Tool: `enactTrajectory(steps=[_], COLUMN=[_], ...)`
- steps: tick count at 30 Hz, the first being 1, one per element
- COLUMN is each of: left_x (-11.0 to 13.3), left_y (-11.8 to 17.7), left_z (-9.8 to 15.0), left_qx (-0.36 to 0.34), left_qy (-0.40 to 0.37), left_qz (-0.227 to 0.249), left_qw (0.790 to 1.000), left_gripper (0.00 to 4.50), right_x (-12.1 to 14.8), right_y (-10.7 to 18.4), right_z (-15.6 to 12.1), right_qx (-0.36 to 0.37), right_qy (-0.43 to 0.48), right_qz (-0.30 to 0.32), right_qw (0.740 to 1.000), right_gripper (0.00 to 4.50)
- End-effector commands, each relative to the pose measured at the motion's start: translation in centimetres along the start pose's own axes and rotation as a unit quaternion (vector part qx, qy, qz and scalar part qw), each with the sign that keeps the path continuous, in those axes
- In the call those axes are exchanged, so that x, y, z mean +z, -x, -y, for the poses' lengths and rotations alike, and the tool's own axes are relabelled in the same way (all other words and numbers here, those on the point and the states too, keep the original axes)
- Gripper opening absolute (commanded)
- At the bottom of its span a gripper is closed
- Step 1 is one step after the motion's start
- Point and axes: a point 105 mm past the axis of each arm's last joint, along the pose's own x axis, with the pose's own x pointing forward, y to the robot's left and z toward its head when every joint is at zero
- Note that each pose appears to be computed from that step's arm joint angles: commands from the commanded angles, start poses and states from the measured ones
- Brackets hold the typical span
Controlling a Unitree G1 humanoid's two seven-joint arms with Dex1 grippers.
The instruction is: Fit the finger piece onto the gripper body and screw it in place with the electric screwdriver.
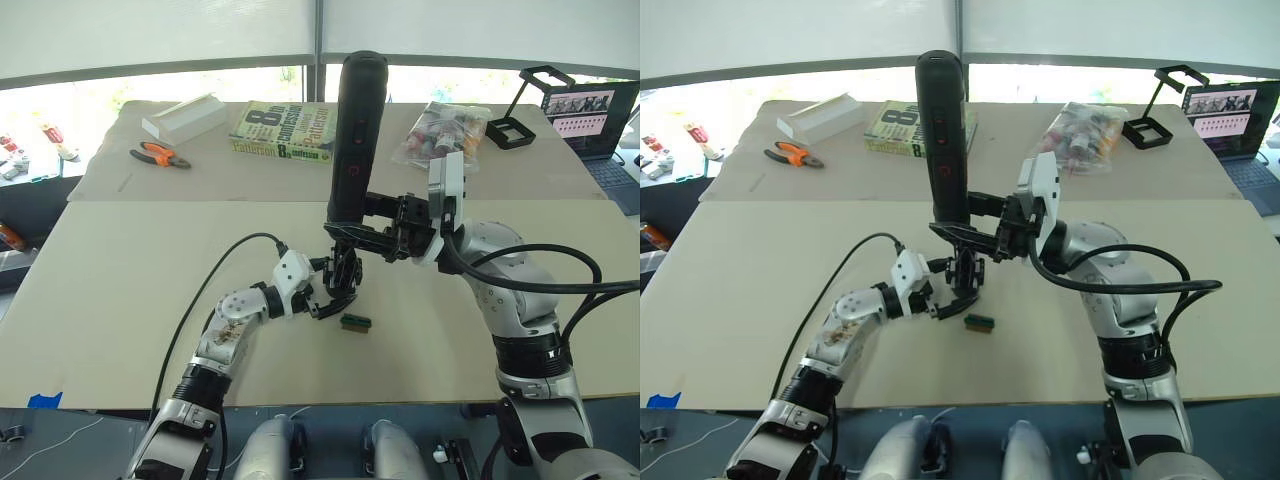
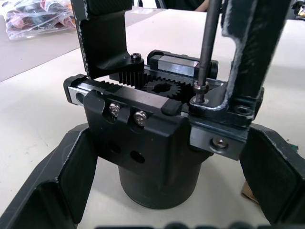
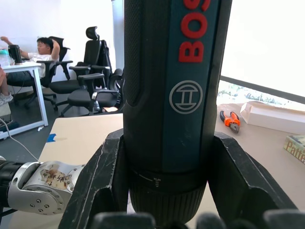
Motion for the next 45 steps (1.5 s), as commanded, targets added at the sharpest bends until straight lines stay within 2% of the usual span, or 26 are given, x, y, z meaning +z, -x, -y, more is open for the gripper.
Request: enactTrajectory(steps=[1,14,15,19,29,45], left_x=[0.6,0.1,0.0,-0.5,-1.1,-1.5], left_y=[-0.2,-1.1,-1.1,-1.0,-1.0,-0.8], left_z=[-0.3,0.1,0.1,0.3,0.3,0.3], left_qx=[0.005,-0.007,-0.008,-0.012,-0.012,-0.006], left_qy=[-0.009,0.000,0.001,0.003,0.008,0.016], left_qz=[0.009,0.004,0.002,-0.007,-0.010,-0.013], left_qw=[1.000,1.000,1.000,1.000,1.000,1.000], left_gripper=[4.50,4.50,3.95,2.39,2.43,2.43], right_x=[2.4,2.5,2.5,2.5,1.9,-2.2], right_y=[-0.2,-0.2,-0.2,-0.1,-0.3,-0.4], right_z=[-0.2,-0.3,-0.3,-0.3,-0.3,0.2], right_qx=[0.002,-0.002,-0.002,-0.003,-0.005,-0.031], right_qy=[0.049,0.050,0.050,0.050,0.043,-0.003], right_qz=[0.034,0.035,0.036,0.035,0.028,-0.047], right_qw=[0.998,0.998,0.998,0.998,0.999,0.998], right_gripper=[1.91,1.91,1.91,1.91,1.91,1.91])
